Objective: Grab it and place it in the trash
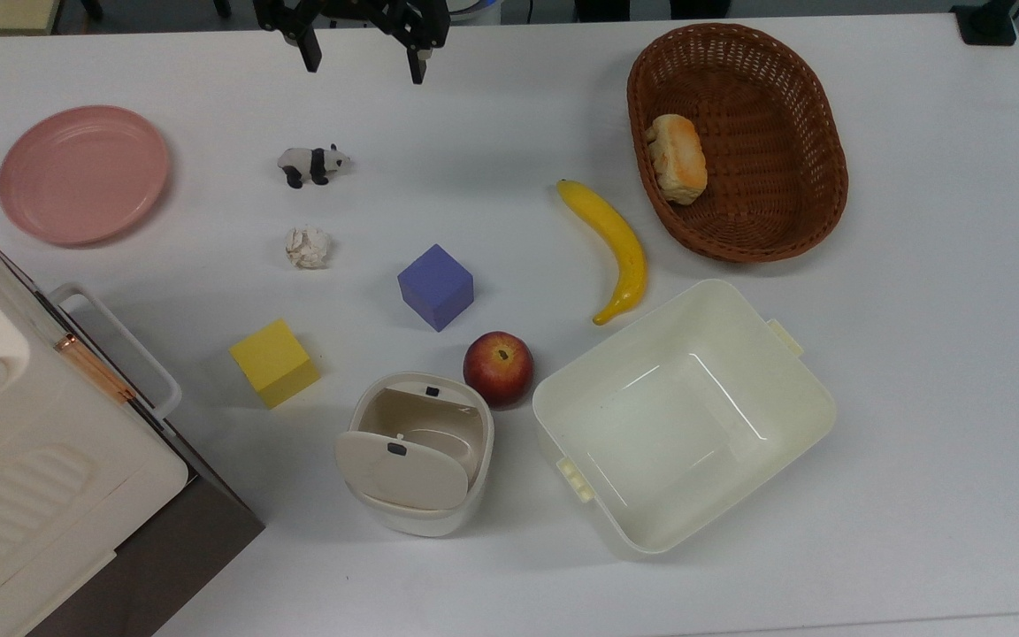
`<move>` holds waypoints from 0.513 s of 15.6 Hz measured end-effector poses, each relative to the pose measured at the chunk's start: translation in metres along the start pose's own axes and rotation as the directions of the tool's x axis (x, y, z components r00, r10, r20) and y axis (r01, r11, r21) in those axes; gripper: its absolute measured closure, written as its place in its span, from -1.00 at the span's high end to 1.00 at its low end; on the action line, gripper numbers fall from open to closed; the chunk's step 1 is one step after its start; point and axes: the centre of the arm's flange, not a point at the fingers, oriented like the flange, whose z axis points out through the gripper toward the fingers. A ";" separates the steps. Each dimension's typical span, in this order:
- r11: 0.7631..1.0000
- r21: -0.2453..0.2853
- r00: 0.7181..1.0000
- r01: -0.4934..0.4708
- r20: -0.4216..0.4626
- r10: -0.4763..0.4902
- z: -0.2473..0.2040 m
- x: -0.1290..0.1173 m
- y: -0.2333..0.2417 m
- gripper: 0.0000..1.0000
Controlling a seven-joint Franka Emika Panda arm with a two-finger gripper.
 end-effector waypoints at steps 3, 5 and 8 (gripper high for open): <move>1.000 0.001 1.000 0.021 -0.006 -0.021 -0.004 -0.001 0.000 1.00; 0.999 0.001 0.999 0.052 -0.009 -0.052 -0.005 -0.002 0.000 1.00; 0.998 0.001 0.998 0.060 -0.010 -0.060 -0.006 -0.002 0.000 1.00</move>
